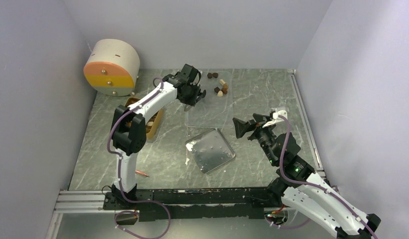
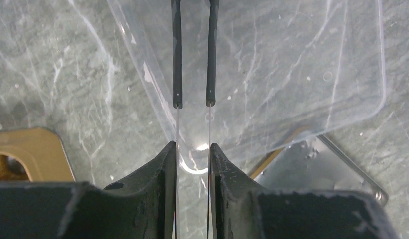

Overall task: Pack the chocolate
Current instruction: Pick up the fake chocolate from the plate, then place the fake chocolate in the packing box.

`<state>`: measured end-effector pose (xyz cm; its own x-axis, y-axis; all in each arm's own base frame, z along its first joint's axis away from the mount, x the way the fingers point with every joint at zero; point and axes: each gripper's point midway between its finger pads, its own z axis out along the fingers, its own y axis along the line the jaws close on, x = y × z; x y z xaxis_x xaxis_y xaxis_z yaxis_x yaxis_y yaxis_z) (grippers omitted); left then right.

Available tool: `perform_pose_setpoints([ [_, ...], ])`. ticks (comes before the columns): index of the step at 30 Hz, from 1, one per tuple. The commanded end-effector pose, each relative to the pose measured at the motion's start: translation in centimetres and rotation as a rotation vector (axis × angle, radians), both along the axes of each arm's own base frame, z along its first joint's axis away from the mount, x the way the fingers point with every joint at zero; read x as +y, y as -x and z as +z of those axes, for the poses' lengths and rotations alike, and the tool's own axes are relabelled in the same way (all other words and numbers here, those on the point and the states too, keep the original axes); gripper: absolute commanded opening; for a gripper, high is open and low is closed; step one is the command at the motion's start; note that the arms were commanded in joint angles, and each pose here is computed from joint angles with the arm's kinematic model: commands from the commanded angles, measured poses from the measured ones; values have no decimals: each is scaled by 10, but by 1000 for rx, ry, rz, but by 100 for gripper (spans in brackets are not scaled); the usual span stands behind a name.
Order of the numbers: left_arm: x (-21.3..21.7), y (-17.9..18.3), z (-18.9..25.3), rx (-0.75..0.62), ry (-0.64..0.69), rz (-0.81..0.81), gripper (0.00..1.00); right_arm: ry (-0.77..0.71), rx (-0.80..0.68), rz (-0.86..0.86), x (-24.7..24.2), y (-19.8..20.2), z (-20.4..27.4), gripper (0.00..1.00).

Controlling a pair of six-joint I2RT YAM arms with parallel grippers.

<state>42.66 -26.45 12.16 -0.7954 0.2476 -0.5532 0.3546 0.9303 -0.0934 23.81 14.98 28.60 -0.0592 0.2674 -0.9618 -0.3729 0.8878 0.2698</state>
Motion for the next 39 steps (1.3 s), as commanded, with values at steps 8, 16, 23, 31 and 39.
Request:
perform_pose_setpoints([
  [8, 31, 25, 70, -115, 29, 80, 24, -46, -36, 6, 1, 0, 11, 100],
  [16, 76, 50, 82, -122, -48, 167, 24, -50, -30, 19, 3, 2, 6, 100],
  [23, 136, 75, 87, -105, -59, 286, 22, -52, -34, 31, 4, 4, 8, 100],
  [31, 211, 101, 75, -68, -112, 452, 23, -52, -32, 50, 7, 5, 5, 100],
  [39, 258, 127, 64, -10, -96, 623, 24, -31, -36, 66, 13, 3, 2, 100],
])
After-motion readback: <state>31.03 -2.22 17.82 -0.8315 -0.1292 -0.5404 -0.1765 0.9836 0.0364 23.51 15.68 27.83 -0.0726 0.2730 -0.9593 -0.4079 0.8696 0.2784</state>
